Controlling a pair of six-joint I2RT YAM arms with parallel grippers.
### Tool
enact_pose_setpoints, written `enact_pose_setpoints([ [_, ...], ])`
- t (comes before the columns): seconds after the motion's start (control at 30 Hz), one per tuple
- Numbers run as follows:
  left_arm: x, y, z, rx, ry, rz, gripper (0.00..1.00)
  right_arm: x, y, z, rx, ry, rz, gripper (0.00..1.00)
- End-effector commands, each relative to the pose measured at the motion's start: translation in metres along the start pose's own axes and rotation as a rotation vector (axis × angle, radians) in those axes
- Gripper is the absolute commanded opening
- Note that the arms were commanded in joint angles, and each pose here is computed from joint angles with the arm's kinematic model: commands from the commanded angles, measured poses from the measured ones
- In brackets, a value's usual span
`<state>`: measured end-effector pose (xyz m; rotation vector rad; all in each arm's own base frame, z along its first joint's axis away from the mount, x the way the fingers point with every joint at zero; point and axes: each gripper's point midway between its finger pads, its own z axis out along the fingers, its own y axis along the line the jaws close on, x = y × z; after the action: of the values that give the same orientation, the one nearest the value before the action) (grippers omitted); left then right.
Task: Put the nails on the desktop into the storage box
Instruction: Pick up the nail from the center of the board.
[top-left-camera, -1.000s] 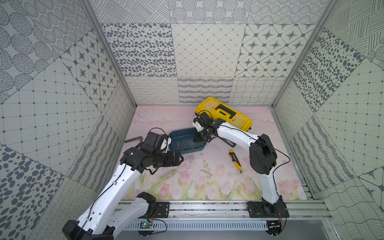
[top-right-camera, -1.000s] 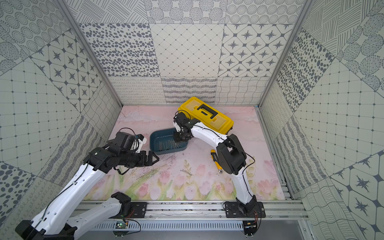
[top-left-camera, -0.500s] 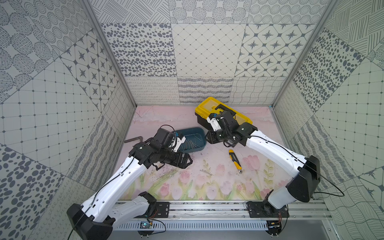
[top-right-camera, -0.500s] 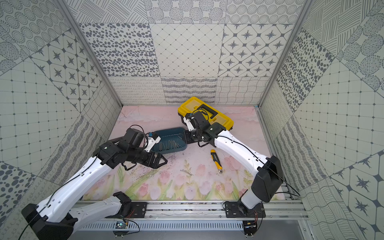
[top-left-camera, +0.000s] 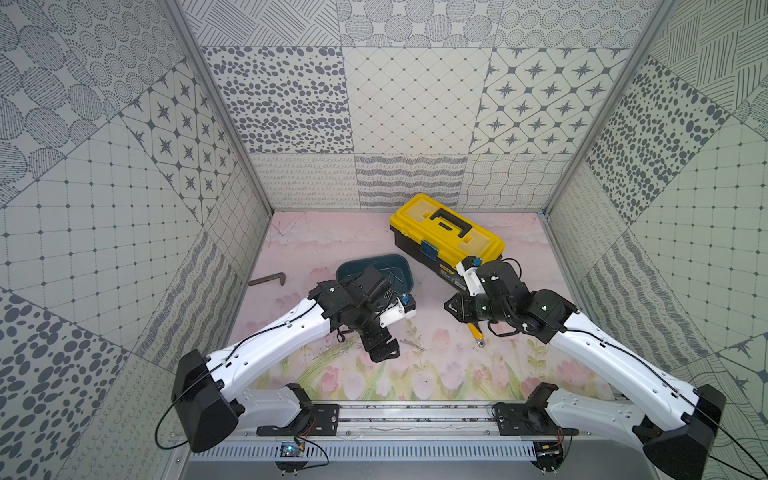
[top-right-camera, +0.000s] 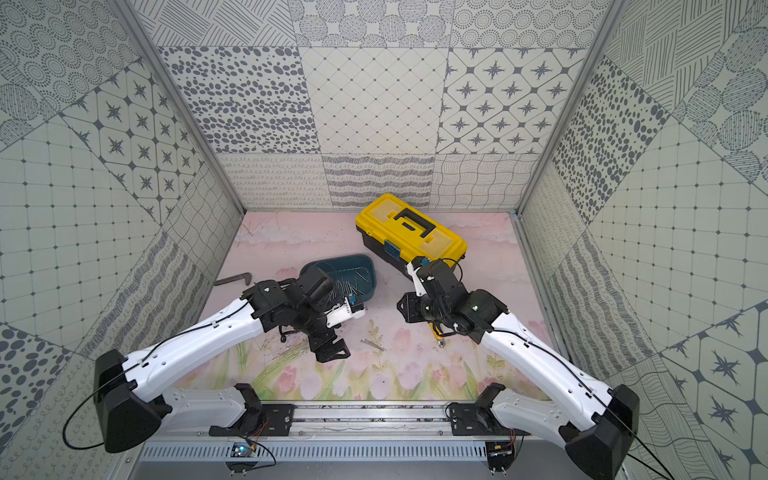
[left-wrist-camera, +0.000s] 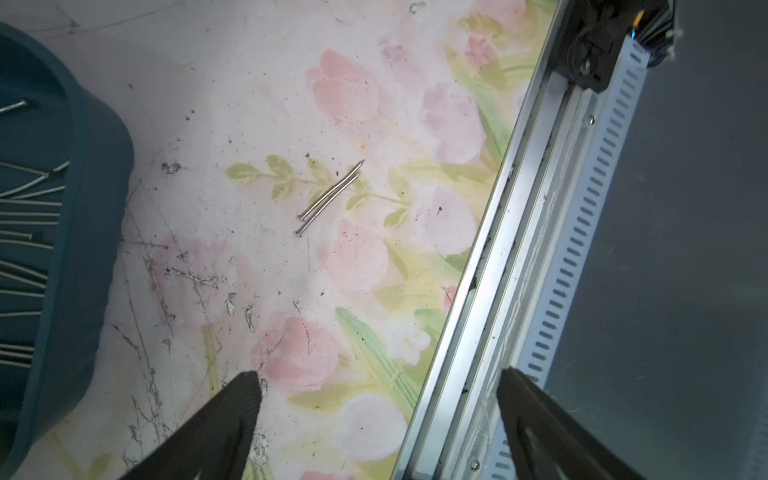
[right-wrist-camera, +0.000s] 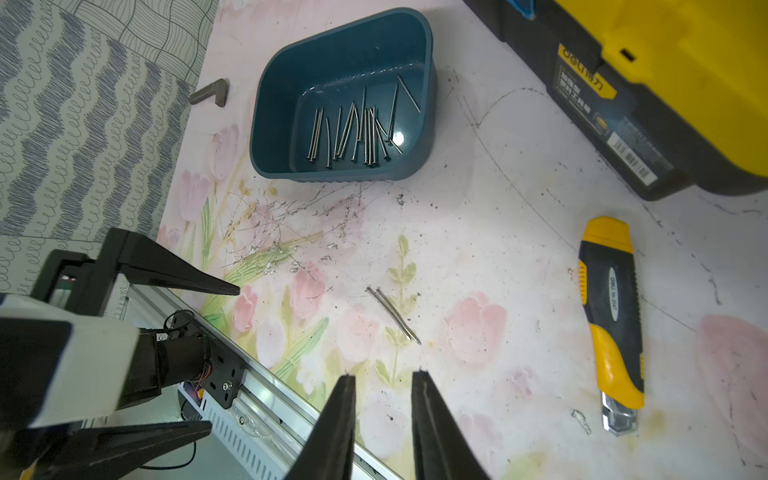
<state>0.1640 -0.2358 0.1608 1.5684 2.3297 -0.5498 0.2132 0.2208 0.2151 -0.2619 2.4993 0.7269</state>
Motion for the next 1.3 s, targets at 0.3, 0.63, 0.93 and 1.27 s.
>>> enact_pose_setpoints([
  [0.3,-0.026,0.026,0.071,-0.076,0.01,0.696,0.79,0.028,-0.032,-0.026,0.072,-0.021,0.098,0.29],
  [0.63,-0.035,0.028,0.125,-0.038,0.074,0.759,0.61,0.041,-0.049,-0.048,0.11,-0.044,0.152,0.3],
  [0.93,-0.04,0.032,0.149,-0.015,0.117,0.812,0.53,0.042,-0.049,-0.055,0.109,-0.047,0.167,0.31],
  [1.27,-0.019,0.032,0.163,0.032,0.187,0.796,0.45,0.044,-0.051,-0.054,0.116,-0.045,0.18,0.31],
])
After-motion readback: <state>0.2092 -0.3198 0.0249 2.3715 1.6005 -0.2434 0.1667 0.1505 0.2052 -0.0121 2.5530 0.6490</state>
